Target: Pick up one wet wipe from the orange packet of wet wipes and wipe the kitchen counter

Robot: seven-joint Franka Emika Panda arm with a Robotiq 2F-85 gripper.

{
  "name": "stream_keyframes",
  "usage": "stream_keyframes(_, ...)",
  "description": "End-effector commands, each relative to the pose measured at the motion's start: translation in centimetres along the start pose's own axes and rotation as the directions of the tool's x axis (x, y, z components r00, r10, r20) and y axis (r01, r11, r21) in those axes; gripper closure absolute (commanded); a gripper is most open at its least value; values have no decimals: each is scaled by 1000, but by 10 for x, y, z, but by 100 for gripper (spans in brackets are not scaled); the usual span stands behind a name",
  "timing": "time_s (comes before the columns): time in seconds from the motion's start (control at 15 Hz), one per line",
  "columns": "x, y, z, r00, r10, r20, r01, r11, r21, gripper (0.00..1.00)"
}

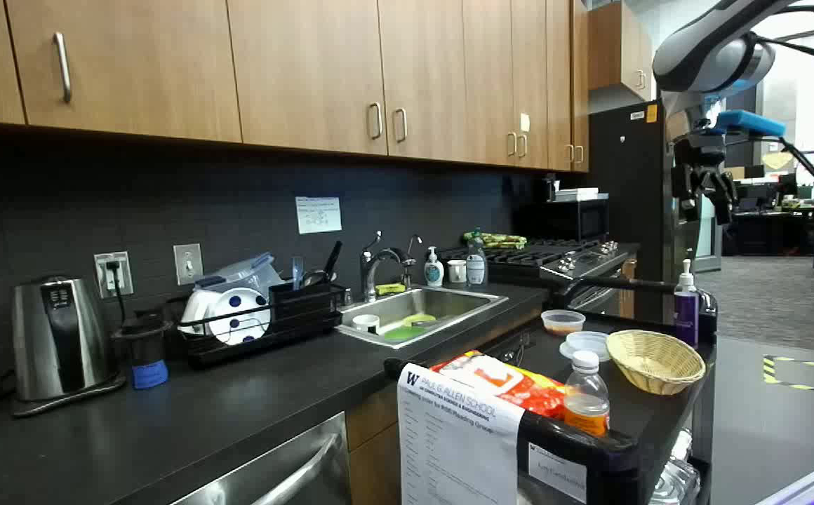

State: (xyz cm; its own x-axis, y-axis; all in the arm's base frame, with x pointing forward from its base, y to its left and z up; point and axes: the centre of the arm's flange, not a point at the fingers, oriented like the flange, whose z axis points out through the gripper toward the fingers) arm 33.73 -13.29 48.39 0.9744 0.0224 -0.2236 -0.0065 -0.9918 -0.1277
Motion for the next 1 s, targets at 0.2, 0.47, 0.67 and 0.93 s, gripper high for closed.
stream_keyframes(0.2, 0, 0, 0, 1000, 0, 0, 0, 1000, 0, 0)
stream_keyframes(0.47, 8, -19, 5, 999, -49, -18, 49, 999, 9, 0)
stream_keyframes(0.67, 18, -43, 11, 995, -96, -28, 97, 995, 30, 0)
stream_keyframes(0.93, 33, -79, 27, 986, -162, -39, 164, 986, 42, 0)
